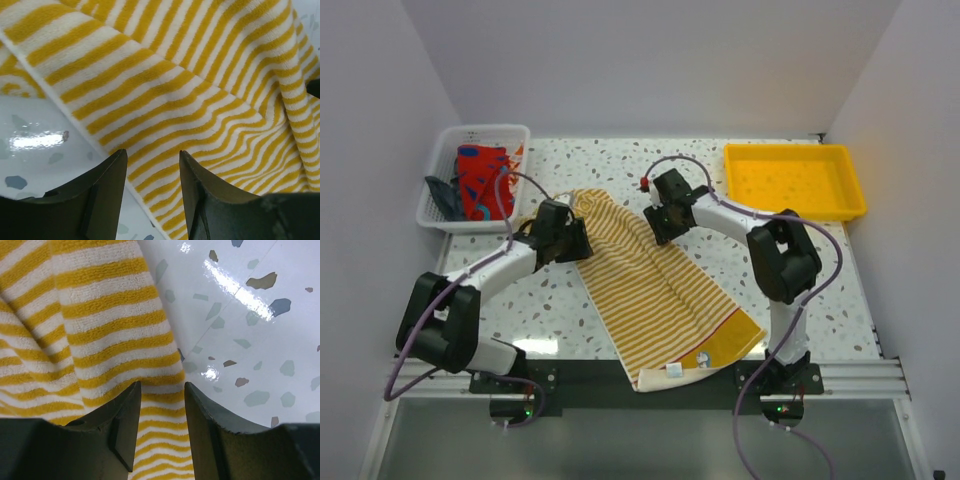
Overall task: Fold and stack the towels
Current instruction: Flatten out the crumpled towel
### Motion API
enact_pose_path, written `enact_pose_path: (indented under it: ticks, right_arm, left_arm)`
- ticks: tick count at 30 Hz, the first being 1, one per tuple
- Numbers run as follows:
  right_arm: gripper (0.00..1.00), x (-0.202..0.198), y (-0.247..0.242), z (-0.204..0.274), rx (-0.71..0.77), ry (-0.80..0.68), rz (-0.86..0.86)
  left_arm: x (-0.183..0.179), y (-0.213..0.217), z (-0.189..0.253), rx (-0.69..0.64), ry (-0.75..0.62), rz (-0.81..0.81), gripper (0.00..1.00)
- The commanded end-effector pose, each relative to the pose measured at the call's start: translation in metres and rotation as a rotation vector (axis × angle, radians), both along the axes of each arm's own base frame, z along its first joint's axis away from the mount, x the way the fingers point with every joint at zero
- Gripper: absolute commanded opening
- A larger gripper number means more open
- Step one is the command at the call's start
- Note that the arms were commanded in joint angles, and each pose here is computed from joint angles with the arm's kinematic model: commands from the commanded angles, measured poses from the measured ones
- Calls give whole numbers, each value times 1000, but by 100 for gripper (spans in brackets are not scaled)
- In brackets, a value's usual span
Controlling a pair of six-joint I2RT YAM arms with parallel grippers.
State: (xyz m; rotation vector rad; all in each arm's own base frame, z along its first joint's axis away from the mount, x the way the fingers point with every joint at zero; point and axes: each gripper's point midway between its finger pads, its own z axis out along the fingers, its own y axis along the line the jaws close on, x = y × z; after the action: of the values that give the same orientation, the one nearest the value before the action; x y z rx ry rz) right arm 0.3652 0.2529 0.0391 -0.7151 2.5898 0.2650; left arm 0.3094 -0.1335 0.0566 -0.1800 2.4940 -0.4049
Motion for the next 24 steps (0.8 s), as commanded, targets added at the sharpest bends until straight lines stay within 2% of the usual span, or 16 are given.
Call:
enact_pose_path:
  ticks: [1,8,12,16,20,24]
  right_arm:
    - [44,22,4,4,11,-72,-38]
    - [44,-5,-28,-25,-71,-24,-143]
    - [44,-25,-59,-30,-134,-3,-238]
    - [44,-50,-97,-16,-183,-7,-371]
    - [44,-97,-134,-16,-227,39,-490]
    - [45,-136,-157,-13,-231,81,-573]
  left_arm:
    - [12,-29,10,-29,-51,-71,50]
    - [-32,-48,-38,-6,100,-161,48]
    - [-70,-47,-61,8,236,-194,40]
    - [-111,-40,-67,9,345,-226,35]
    - [-152,-23,-67,30,438,-228,33]
    - [-184,-25,-54,-40,481,-240,29]
